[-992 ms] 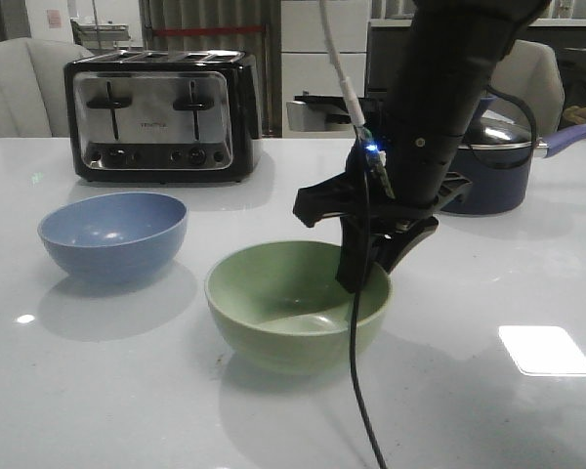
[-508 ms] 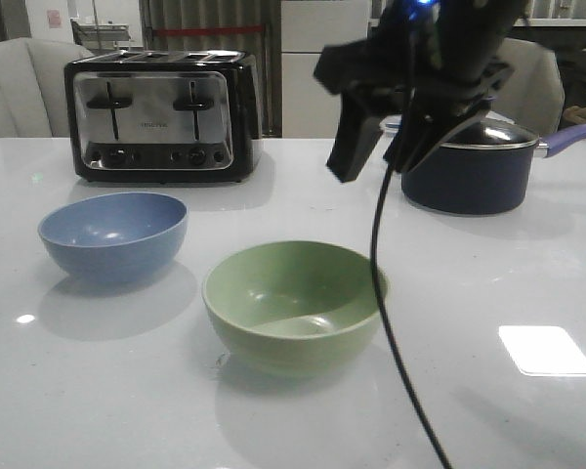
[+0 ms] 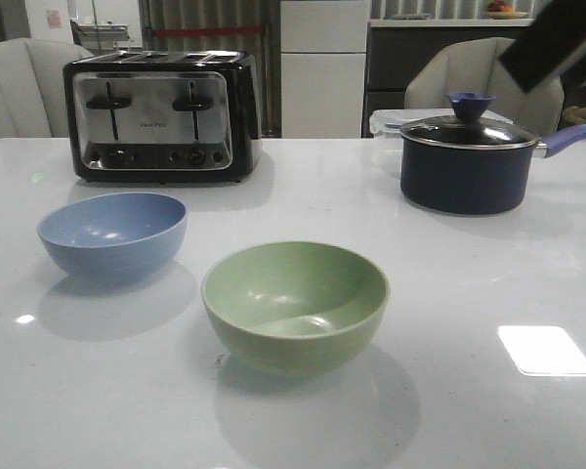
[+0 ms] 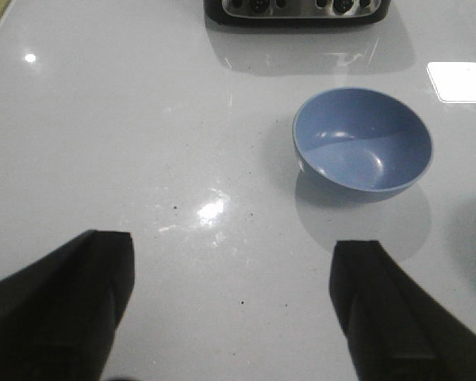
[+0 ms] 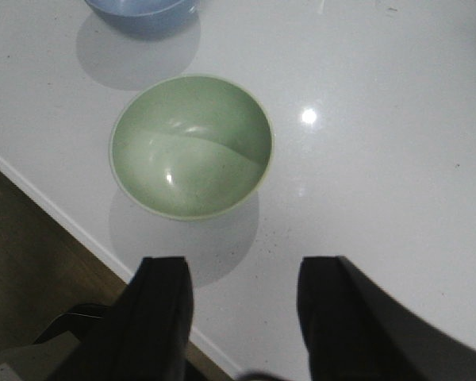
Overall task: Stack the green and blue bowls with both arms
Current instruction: 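Release the green bowl and lift the right gripper away, then lower the left gripper onto the rim of the light blue bowl and grasp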
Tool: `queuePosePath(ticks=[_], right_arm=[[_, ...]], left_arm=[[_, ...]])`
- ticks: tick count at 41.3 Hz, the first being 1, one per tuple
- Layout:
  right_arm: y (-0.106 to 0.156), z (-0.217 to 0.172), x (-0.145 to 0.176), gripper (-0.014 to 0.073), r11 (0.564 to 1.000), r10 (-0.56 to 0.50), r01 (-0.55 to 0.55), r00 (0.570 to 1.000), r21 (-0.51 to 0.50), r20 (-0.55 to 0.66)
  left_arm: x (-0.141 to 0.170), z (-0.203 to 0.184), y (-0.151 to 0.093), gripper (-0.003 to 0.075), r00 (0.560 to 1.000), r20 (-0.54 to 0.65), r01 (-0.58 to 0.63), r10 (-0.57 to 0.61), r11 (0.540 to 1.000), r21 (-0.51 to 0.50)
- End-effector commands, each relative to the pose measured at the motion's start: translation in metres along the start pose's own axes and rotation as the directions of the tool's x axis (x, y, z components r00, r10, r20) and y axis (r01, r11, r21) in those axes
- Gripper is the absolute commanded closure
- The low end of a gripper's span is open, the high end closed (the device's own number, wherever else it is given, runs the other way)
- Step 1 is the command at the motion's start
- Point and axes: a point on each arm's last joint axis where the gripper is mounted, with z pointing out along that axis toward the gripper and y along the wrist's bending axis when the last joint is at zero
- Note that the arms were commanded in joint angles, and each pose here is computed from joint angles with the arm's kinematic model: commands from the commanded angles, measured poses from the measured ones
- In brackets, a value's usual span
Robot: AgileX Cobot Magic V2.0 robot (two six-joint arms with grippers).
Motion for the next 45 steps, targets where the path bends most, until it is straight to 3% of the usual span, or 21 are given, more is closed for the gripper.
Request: queuePosePath(ticks=[1, 8, 18, 29, 45], right_arm=[[0.003, -0.022, 0.006, 0.0171, 1.0, -0.022, 0.021, 0.993, 0.016, 0.119], [0.006, -0.037, 0.029, 0.0171, 0.999, -0.03, 0.027, 0.987, 0.019, 0.16], [0.008, -0.047, 0.039, 0.0171, 0.999, -0.035, 0.032, 0.982, 0.018, 0.184], [0.008, -0.046, 0.039, 0.0171, 0.999, -0.035, 0.032, 0.983, 0.018, 0.181], [0.008, -0.046, 0.039, 0.0171, 0.999, -0.035, 0.032, 0.983, 0.017, 0.18]], left_arm=[[-0.017, -0.004, -0.005, 0.0152, 0.993, 0.117, -0.038, 0.033, 0.999, 0.036], [-0.022, 0.001, -0.016, 0.0152, 0.992, 0.099, -0.091, 0.08, 0.99, 0.107], [-0.043, 0.037, -0.028, 0.0151, 0.988, -0.093, -0.11, 0.126, 0.981, 0.159], [-0.071, 0.113, -0.038, 0.0152, 0.953, -0.281, -0.073, 0.115, 0.985, 0.156], [-0.094, 0.224, -0.053, 0.0152, 0.909, -0.406, -0.033, 0.092, 0.988, 0.15]])
